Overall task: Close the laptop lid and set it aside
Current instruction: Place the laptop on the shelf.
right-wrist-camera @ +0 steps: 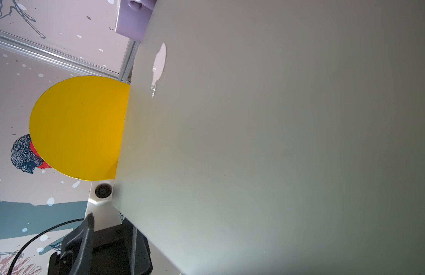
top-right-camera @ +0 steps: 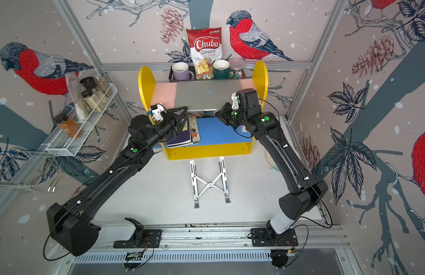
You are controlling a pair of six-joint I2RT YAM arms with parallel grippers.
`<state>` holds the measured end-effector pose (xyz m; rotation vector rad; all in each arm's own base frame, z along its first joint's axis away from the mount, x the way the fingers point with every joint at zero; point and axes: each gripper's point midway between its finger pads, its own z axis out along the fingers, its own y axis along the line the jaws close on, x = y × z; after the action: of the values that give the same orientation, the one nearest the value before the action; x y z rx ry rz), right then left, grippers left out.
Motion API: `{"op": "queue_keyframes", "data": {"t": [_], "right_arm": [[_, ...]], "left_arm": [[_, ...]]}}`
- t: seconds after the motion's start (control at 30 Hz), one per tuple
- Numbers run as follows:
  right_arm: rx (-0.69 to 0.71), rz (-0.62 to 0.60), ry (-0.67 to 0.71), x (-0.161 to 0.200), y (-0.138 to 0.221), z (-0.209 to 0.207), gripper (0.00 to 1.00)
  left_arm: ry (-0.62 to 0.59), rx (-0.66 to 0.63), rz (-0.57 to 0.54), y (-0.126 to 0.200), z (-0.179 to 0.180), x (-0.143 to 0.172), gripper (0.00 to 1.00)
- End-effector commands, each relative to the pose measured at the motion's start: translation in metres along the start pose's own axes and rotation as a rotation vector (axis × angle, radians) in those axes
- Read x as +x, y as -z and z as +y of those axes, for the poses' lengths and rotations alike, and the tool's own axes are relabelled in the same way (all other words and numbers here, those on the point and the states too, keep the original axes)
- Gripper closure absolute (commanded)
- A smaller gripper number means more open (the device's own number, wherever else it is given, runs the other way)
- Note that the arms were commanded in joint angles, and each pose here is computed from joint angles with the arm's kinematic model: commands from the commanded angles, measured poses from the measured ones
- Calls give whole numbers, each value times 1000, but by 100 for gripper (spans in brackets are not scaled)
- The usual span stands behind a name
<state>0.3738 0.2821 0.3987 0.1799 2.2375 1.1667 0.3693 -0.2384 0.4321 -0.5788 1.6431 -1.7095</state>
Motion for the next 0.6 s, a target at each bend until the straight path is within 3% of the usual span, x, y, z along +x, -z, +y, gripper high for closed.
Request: {"op": "queue_keyframes", "data": {"t": [0.0,0.27,0.57], "right_arm": [[-14,-30,11,-9,-5,5,100],[0,-33,-4,-20,-7,-5,100],[20,-11,-19,-31,-9,-25,100]], "left_arm": [[-21,44,8,5,-12,3,55],[-38,60,11,23,-20,9,48],[-46,17,10,42,0,15,39]]}}
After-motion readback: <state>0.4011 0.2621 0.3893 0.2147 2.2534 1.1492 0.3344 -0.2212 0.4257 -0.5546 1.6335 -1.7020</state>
